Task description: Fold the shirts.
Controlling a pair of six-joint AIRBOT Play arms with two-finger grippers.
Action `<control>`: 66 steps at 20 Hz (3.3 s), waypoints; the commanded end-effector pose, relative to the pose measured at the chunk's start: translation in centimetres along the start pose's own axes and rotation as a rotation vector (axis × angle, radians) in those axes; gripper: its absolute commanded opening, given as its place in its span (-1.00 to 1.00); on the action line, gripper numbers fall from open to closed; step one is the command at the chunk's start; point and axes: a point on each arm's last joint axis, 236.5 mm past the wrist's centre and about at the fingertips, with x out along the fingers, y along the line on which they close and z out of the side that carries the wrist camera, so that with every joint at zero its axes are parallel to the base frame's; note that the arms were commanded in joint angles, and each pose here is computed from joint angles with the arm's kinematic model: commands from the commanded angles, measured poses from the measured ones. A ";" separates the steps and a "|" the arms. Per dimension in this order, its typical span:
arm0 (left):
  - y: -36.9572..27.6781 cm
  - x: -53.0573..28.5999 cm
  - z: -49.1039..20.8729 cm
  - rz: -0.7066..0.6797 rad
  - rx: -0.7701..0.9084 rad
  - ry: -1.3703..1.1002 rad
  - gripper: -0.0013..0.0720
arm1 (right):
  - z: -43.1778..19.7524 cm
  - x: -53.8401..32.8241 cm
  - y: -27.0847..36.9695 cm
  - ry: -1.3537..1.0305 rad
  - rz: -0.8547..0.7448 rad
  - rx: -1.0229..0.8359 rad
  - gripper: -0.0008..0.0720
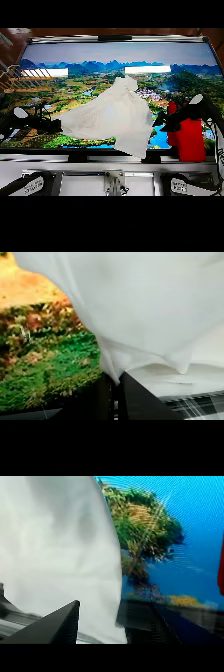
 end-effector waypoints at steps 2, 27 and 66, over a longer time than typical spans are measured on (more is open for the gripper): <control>-1.0 -1.8 -0.4 -0.008 0.035 -0.029 -0.87 | 2.7 1.0 1.1 -0.102 0.061 0.032 0.54; -26.0 -64.0 -10.9 -0.078 0.686 -1.770 -0.88 | -24.6 -57.0 26.9 -1.952 0.269 -0.887 -0.80; 5.9 -11.1 7.6 0.086 -0.097 0.021 0.15 | 11.4 -17.9 2.7 -0.269 -0.294 -0.197 0.51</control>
